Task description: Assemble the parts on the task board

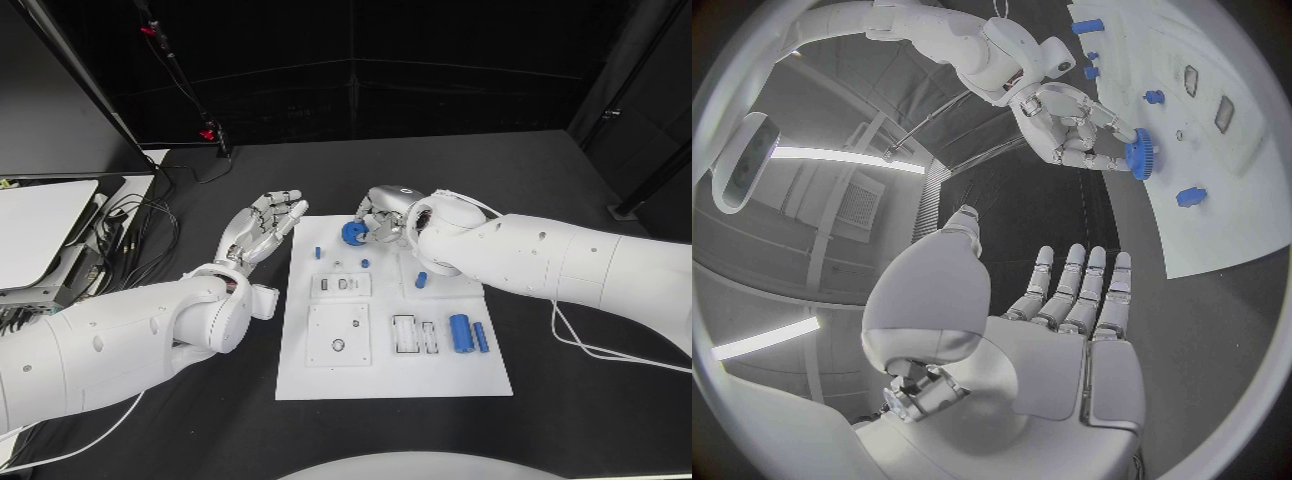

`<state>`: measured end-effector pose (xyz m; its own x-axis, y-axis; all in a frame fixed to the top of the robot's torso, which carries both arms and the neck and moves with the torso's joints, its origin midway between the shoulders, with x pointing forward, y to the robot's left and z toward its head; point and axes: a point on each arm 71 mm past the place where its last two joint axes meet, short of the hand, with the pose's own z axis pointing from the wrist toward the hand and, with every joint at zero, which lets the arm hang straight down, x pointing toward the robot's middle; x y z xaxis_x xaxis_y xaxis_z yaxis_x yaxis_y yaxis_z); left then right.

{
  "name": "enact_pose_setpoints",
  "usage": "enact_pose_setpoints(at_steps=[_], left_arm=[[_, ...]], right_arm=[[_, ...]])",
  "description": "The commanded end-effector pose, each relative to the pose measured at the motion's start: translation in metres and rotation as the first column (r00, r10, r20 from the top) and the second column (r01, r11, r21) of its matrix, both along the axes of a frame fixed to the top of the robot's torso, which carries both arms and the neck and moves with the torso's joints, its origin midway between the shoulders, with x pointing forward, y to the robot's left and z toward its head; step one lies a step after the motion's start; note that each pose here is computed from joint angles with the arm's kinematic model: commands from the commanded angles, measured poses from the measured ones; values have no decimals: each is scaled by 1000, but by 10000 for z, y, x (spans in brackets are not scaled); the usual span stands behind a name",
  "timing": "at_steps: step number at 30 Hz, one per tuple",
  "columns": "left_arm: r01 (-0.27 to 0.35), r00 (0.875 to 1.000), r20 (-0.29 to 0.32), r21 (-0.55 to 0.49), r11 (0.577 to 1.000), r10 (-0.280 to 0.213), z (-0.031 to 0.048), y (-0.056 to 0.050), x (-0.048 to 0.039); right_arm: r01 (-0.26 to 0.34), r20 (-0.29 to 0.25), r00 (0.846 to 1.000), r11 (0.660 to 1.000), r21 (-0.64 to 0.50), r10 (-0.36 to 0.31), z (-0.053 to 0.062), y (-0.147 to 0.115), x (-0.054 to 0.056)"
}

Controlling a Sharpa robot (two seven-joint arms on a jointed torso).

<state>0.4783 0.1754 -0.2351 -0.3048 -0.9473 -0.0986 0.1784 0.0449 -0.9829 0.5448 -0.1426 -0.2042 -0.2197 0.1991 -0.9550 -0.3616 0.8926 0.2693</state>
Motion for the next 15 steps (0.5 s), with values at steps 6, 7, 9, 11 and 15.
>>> enact_pose_setpoints(at_steps=[6, 7, 9, 11, 15], left_arm=[[43, 969, 245, -74, 996, -24, 183, -11, -53], [43, 969, 244, -74, 996, -24, 183, -11, -53], [43, 969, 244, -74, 996, -24, 183, -10, -53], [43, 969, 244, -74, 996, -23, 183, -10, -53], [42, 969, 244, -73, 996, -23, 183, -9, -53]], right_arm=[[9, -33, 999, 1000, -27, -10, -56, -7, -11], [9, -33, 999, 1000, -27, -10, -56, -7, -11], [9, -34, 999, 1000, -28, -10, -57, -4, -11], [9, -36, 999, 1000, -29, -10, -59, -1, -11], [10, -41, 999, 999, -33, -12, -63, 7, -10]])
